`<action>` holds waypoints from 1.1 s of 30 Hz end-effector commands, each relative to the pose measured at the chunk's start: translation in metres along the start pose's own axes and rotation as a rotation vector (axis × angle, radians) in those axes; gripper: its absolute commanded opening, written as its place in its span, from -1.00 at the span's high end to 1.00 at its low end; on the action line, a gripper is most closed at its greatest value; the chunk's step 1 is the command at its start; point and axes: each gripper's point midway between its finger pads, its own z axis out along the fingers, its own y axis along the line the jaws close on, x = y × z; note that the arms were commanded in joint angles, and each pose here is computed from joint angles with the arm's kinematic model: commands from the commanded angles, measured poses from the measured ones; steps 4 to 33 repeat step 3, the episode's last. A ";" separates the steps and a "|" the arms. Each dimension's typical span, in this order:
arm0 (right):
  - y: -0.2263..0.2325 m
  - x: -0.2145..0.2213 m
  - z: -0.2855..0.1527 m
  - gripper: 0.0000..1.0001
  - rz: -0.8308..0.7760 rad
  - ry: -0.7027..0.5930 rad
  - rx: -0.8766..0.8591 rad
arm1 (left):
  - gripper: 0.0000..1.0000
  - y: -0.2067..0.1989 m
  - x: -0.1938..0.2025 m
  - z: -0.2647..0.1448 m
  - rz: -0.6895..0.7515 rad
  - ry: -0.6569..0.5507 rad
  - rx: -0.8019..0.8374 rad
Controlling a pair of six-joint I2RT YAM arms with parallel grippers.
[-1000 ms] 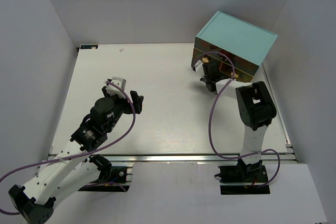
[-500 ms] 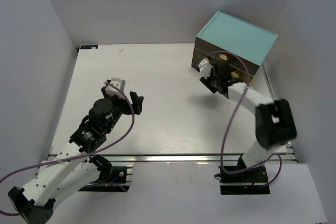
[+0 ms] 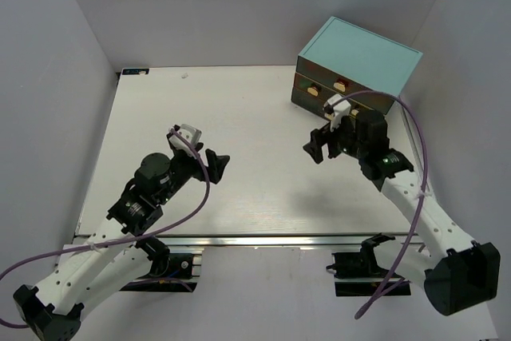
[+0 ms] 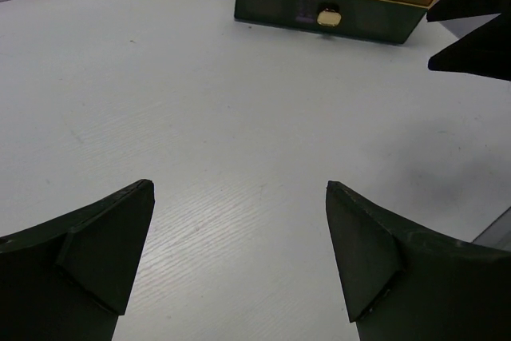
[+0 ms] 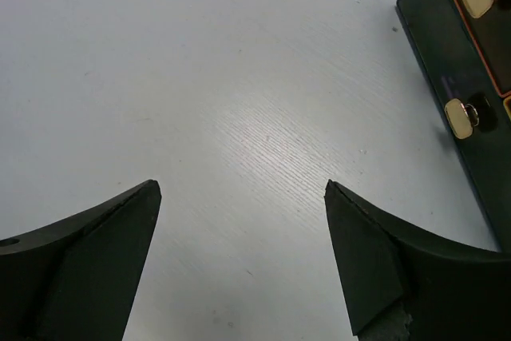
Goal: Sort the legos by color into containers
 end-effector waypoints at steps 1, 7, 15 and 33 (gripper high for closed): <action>0.014 -0.017 -0.018 -0.76 0.026 -0.107 -0.038 | -0.96 -0.012 -0.001 0.001 0.025 -0.017 0.071; 0.010 -0.011 -0.020 -0.79 0.014 -0.129 -0.003 | -0.96 -0.012 0.000 0.001 0.027 -0.015 0.072; 0.010 -0.011 -0.020 -0.79 0.014 -0.129 -0.003 | -0.96 -0.012 0.000 0.001 0.027 -0.015 0.072; 0.010 -0.011 -0.020 -0.79 0.014 -0.129 -0.003 | -0.96 -0.012 0.000 0.001 0.027 -0.015 0.072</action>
